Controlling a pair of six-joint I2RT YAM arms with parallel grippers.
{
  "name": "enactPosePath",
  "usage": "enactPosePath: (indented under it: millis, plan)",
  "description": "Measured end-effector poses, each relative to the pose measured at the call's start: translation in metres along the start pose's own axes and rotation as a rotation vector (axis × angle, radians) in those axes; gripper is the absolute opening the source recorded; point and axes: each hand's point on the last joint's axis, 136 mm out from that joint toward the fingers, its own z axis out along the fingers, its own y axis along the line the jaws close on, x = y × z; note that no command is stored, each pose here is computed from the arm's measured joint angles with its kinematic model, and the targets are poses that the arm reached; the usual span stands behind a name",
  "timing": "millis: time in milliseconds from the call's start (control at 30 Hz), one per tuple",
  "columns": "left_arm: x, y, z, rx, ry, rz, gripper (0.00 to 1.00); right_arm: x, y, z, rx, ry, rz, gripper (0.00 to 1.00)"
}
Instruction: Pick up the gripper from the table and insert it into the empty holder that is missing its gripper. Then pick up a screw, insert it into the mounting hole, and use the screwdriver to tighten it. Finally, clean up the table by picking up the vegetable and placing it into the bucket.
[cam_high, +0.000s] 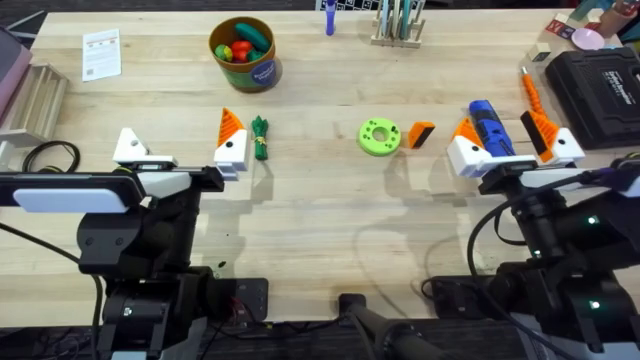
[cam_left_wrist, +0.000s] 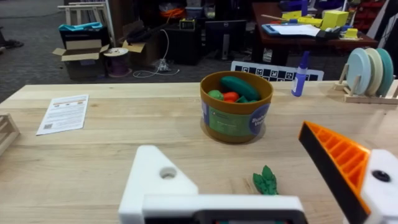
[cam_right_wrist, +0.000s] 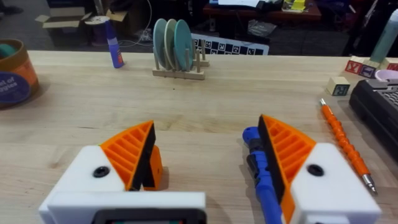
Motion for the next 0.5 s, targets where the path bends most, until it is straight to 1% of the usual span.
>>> enactPosePath:
  millis: [400, 500]
  plan:
    - [-0.0001, 0.0, 0.0, 0.0, 0.0, 0.0, 0.986, 0.0006, -0.0001, 0.0, 0.0, 0.003, 0.0, 0.99]
    - [-0.0049, 0.0, 0.0, 0.0, -0.02, 0.0, 0.986, -0.003, 0.0001, 0.0, -0.001, -0.012, 0.0, 0.99]
